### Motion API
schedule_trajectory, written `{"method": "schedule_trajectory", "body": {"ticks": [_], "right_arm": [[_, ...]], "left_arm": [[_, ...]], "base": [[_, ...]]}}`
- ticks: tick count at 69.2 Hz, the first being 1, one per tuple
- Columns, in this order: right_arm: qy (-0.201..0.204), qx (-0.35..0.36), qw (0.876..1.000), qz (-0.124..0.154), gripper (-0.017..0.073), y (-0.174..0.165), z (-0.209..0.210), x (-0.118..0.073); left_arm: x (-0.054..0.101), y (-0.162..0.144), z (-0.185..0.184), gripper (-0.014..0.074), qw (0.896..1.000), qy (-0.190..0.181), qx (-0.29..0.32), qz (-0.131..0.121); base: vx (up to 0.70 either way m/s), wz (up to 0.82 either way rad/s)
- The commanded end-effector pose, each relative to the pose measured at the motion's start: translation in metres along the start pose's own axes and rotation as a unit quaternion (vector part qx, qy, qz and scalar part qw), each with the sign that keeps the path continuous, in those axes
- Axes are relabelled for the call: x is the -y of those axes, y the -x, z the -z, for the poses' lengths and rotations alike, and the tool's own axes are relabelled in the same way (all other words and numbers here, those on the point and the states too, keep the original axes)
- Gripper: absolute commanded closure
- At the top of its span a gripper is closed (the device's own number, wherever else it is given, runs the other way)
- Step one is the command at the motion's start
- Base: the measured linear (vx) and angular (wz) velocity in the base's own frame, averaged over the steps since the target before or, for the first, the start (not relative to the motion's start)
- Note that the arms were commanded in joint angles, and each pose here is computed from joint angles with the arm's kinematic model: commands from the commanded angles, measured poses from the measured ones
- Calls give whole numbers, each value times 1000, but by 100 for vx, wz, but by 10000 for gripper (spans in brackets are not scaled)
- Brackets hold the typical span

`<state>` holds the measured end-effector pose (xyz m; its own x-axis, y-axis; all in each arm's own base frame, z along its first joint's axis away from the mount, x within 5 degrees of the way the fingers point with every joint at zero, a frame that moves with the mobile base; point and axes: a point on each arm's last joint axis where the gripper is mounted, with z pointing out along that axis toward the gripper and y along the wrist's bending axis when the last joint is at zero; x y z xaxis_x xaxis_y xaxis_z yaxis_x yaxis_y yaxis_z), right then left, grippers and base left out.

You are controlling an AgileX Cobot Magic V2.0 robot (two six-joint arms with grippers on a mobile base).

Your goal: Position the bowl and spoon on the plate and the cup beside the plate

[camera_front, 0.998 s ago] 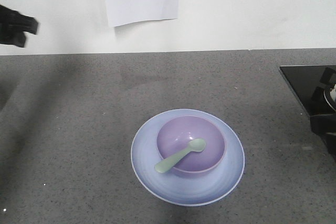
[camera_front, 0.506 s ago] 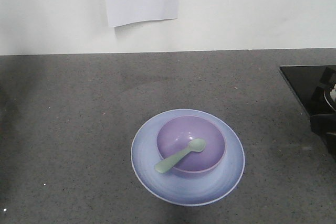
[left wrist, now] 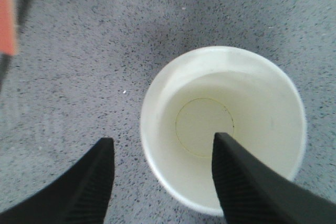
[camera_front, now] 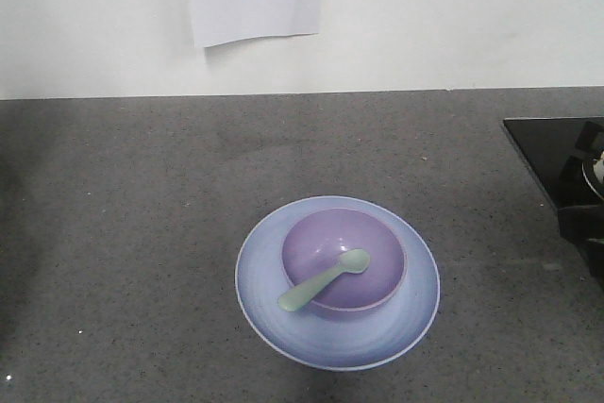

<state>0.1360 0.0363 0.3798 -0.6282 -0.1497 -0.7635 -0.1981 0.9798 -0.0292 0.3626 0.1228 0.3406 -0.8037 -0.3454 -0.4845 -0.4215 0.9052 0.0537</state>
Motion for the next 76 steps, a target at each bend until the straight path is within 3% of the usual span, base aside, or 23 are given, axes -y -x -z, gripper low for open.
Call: {"method": "schedule_trajectory", "body": {"ticks": [1, 23, 32, 44, 52, 62, 76], "right_arm": [[-1, 42, 999, 0, 43, 10, 7, 1], [0, 44, 999, 0, 43, 10, 7, 1], [0, 45, 999, 0, 43, 10, 7, 1], [1, 52, 999, -1, 43, 12, 7, 1], [1, 54, 999, -1, 43, 12, 7, 1], [1, 55, 998, -1, 43, 12, 7, 1], [2, 57, 998, -1, 43, 13, 7, 1]], "left_arm": [[0, 10, 11, 188, 999, -5, 47, 14], [2, 11, -22, 237, 1000, 9, 14, 8], [2, 11, -22, 349, 1000, 8, 16, 9], [2, 11, -20, 587, 1000, 8, 18, 9], [2, 11, -14, 603, 1000, 2, 22, 6], [8, 10, 3, 601, 999, -40, 32, 1], [24, 1, 34, 601, 990, -134, 31, -36]], "base": [[0, 0], [0, 0], [0, 0], [0, 0], [0, 0], [0, 0], [0, 0]]}}
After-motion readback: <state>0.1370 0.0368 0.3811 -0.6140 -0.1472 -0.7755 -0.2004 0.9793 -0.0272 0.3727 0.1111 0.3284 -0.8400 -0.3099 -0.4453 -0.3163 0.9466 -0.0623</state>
